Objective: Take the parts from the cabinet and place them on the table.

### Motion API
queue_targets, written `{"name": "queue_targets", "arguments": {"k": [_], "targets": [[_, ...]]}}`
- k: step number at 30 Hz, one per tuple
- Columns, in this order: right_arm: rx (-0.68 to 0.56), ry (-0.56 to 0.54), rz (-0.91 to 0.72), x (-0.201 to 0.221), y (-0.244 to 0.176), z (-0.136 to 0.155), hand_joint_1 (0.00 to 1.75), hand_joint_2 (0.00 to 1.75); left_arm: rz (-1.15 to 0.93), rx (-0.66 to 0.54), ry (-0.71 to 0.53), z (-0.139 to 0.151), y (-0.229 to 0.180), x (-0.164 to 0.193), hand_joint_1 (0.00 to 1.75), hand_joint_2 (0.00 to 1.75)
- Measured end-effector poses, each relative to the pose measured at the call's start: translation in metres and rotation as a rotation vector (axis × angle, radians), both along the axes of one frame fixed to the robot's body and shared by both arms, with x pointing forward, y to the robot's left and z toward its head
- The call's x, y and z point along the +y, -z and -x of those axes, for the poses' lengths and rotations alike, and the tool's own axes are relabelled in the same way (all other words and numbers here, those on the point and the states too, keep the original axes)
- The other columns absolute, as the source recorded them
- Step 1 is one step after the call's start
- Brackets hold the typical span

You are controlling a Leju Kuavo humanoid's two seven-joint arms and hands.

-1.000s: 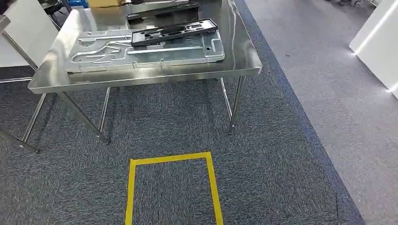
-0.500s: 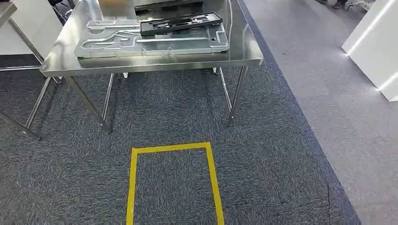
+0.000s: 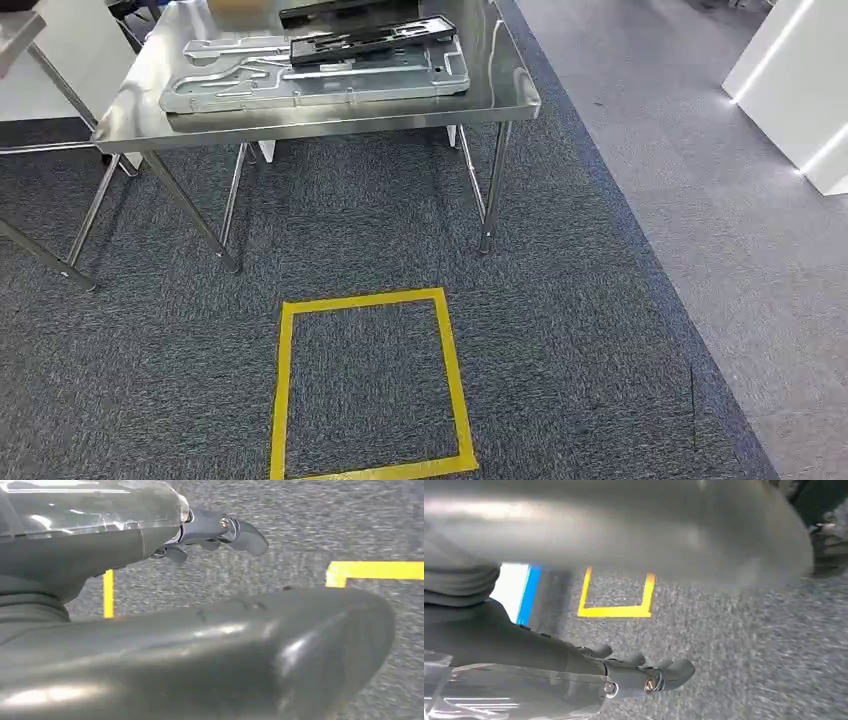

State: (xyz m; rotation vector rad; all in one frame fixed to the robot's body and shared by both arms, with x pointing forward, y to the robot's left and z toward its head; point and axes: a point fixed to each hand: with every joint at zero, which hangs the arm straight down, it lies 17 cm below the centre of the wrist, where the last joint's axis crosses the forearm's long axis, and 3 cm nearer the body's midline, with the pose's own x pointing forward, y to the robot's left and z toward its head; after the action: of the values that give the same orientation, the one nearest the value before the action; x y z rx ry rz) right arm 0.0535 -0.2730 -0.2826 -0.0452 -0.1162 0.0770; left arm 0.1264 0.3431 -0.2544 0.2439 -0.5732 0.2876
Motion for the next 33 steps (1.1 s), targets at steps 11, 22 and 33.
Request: {"name": "queue_targets", "arguments": {"k": [11,22,33], "targets": [[0.013,-0.006,-0.002,0.0001,0.0001,0.0019,0.00,1.75,-0.001,0.009,0.000,-0.0016,0.0005,0.0005,0.00,0.00],[0.016,-0.016,0.000,-0.0013,0.0003,0.0036,0.00,1.75,-0.002,0.010,-0.002,-0.0005,0.0007,0.0012,0.00,0.00],[0.041,-0.003,0.006,-0.0027,0.0009,0.0088,0.00,1.75,0.000,0.017,-0.007,0.0011,0.0013,0.0024,0.00,1.75]]}}
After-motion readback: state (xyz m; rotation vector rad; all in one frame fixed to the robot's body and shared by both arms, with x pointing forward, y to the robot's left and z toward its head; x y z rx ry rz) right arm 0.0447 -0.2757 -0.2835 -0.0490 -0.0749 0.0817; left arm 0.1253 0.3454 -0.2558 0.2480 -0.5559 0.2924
